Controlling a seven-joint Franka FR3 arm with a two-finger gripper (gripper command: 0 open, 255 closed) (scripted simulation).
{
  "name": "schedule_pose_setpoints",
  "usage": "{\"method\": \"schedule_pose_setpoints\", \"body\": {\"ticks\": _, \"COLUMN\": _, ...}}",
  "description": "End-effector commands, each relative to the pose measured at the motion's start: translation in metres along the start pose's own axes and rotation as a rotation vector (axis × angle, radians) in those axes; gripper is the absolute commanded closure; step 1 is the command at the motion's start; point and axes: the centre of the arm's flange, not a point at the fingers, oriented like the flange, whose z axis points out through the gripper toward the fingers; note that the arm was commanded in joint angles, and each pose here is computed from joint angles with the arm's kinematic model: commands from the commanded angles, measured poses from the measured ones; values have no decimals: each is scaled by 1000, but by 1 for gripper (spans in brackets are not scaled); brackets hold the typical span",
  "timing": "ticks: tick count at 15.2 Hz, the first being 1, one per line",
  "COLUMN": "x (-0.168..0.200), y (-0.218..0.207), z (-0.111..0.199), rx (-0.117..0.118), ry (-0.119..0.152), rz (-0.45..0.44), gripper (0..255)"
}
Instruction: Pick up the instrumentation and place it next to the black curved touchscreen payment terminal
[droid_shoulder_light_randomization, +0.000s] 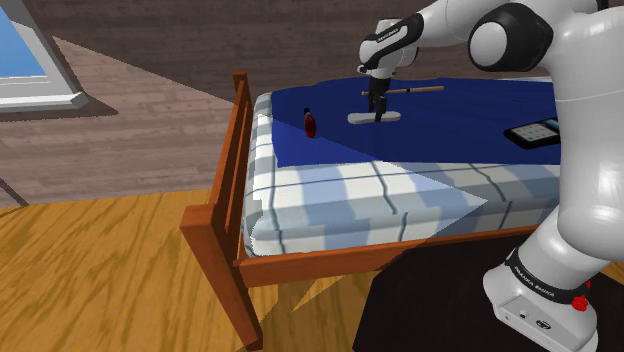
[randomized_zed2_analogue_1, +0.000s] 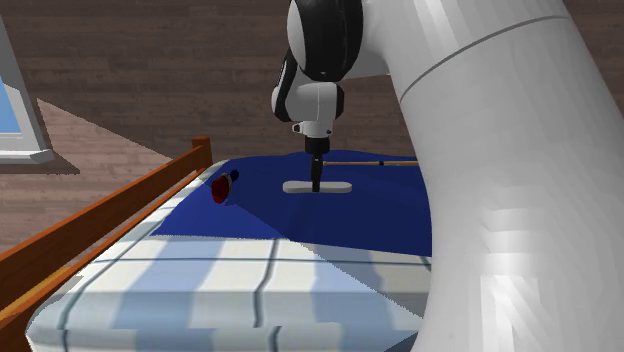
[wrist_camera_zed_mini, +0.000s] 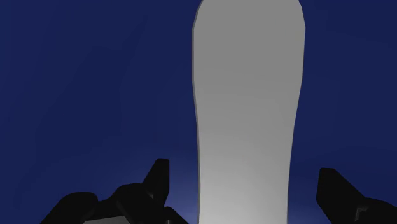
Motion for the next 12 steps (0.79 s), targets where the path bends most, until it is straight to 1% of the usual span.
{"method": "schedule_pose_setpoints", "body": {"ticks": 1, "x": 0, "y": 0, "z": 0, "rx": 0, "ry": 0, "rz": 0, "gripper": 255}}
{"method": "schedule_pose_setpoints", "body": {"ticks": 10, "x": 0, "y": 0, "z": 0, "rx": 0, "ry": 0, "rz": 0, "gripper": 255}}
{"method": "schedule_pose_setpoints", "body": {"ticks": 12, "x": 0, "y": 0, "z": -11, "rx": 0, "ry": 0, "rz": 0, "gripper": 255}}
